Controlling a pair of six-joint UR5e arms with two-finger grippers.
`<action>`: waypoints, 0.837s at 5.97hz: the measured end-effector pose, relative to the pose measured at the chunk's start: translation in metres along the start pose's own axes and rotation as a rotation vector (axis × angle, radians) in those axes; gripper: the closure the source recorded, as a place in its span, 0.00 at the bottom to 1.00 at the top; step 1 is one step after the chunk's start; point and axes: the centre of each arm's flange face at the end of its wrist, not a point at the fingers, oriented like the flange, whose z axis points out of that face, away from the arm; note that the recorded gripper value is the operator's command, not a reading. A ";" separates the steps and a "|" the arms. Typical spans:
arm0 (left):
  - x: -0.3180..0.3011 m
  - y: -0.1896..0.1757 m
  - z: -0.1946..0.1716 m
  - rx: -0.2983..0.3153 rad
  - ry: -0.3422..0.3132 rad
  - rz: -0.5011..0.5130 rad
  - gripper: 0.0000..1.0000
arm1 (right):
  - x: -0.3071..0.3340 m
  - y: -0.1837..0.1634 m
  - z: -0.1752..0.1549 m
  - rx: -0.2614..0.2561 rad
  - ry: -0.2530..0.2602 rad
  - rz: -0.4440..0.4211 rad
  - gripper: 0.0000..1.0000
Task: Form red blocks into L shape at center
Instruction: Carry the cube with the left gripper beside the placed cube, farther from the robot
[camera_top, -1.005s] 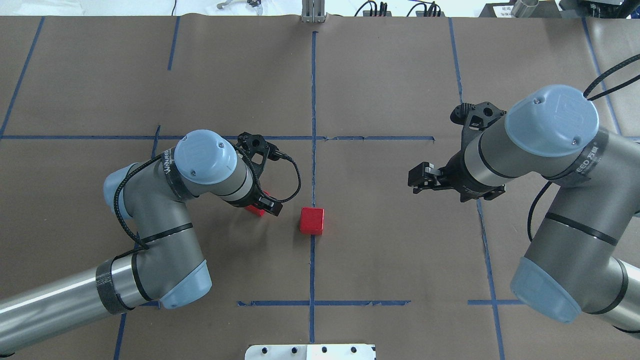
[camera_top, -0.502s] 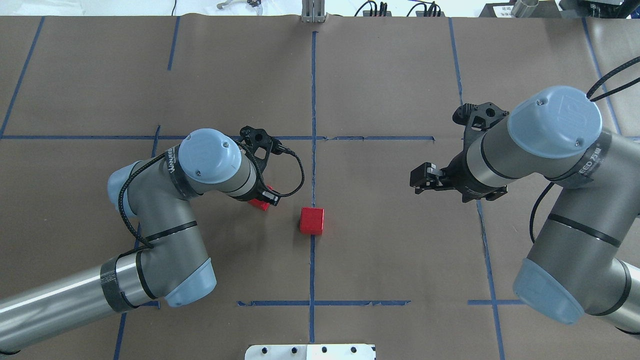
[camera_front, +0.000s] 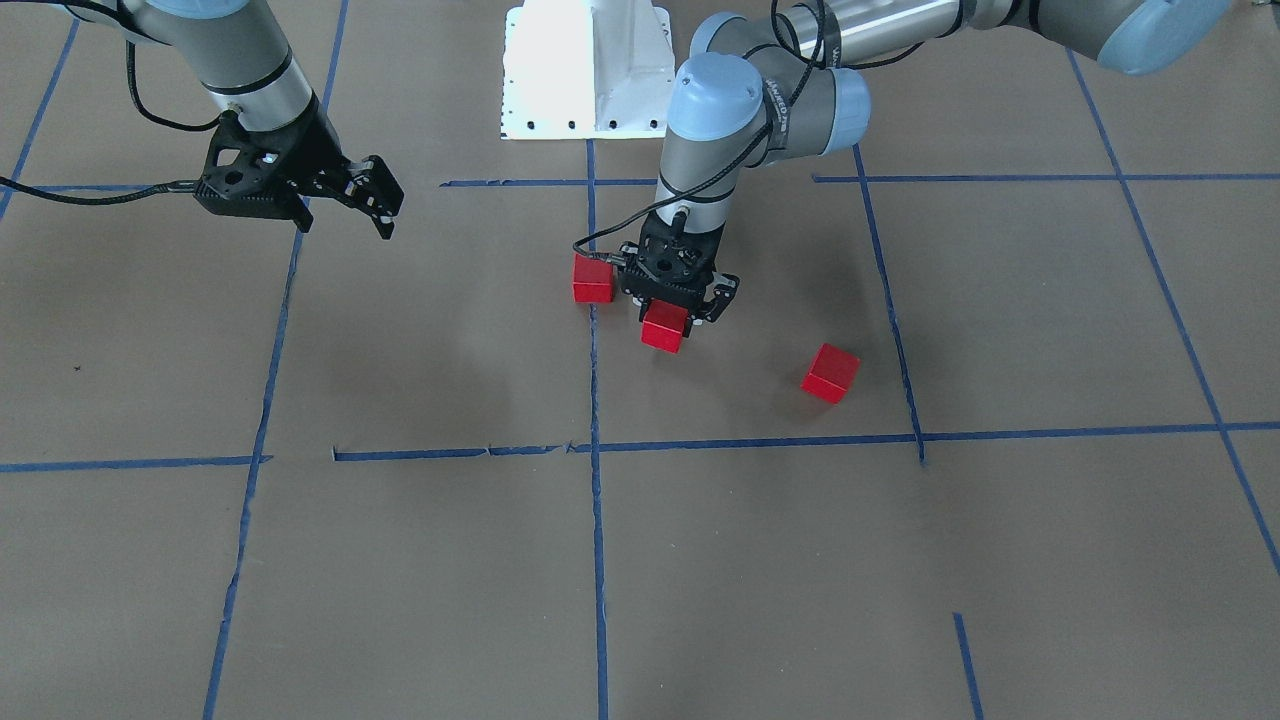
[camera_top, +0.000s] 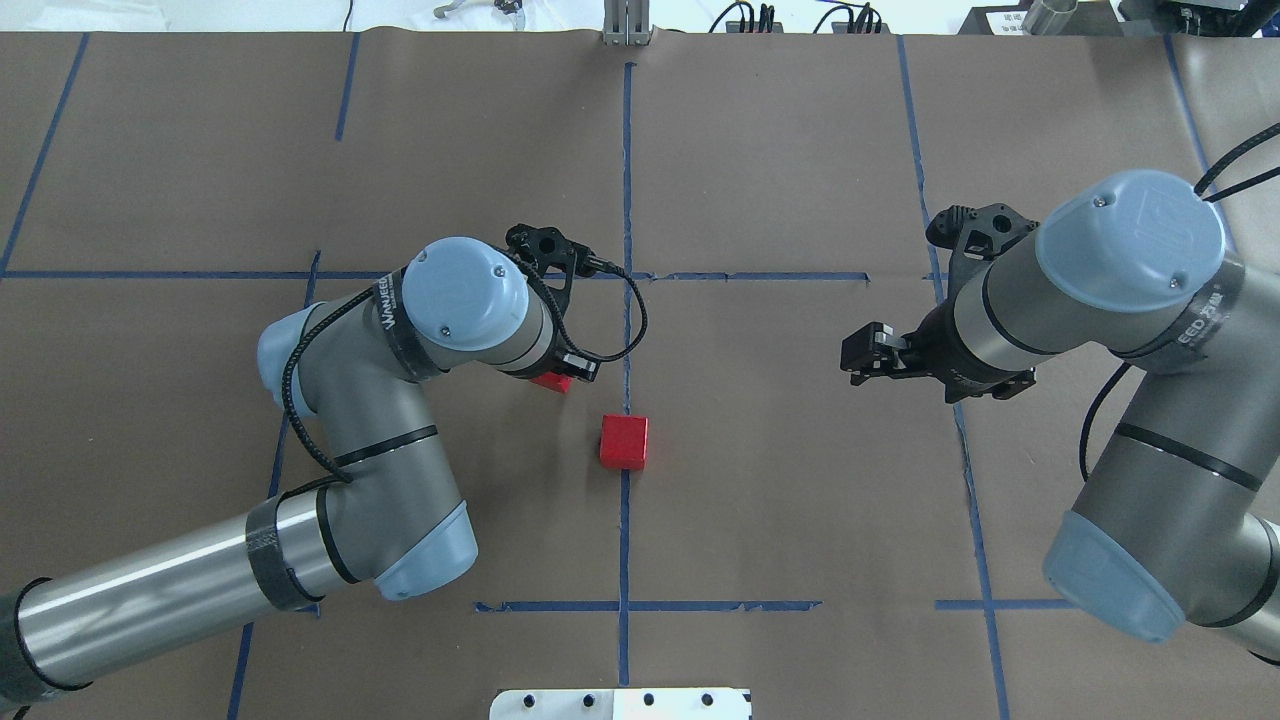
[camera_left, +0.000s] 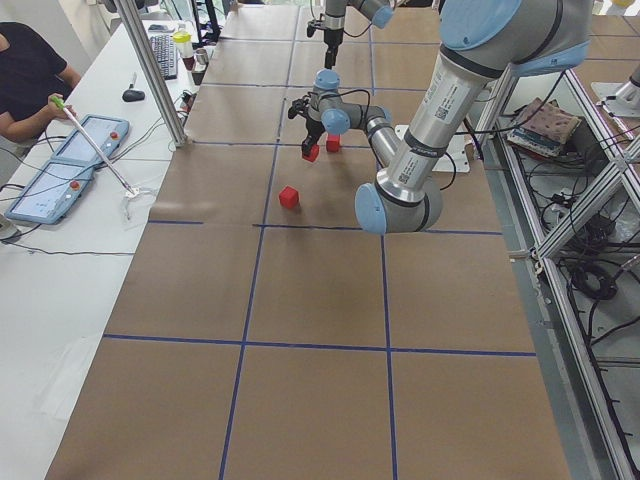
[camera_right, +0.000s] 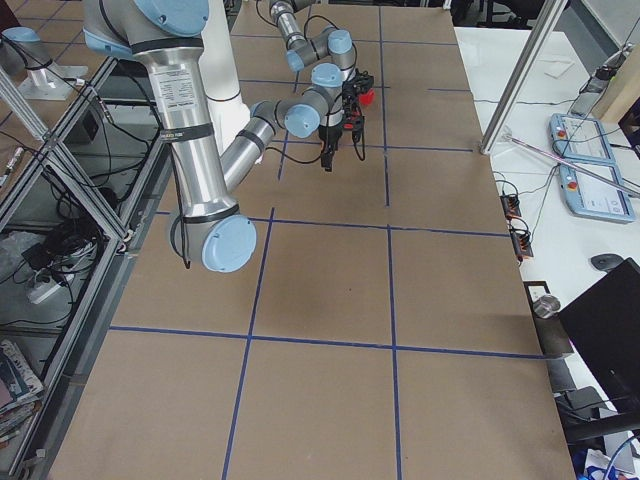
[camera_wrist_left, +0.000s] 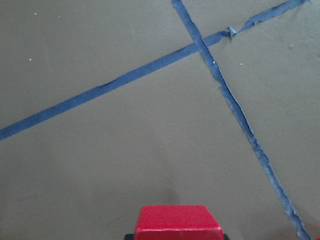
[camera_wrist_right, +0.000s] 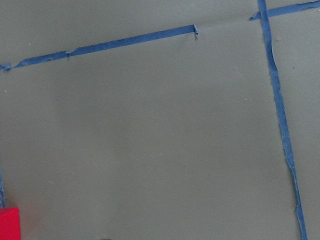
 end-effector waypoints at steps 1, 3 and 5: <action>0.018 -0.010 -0.002 -0.016 -0.018 -0.091 1.00 | 0.006 -0.001 0.000 0.001 0.006 0.003 0.00; 0.049 -0.007 -0.001 -0.043 -0.027 -0.275 1.00 | 0.008 0.000 0.000 0.002 0.008 0.010 0.00; 0.078 -0.012 0.008 -0.060 -0.039 -0.384 1.00 | 0.007 0.000 0.001 0.000 0.009 0.014 0.00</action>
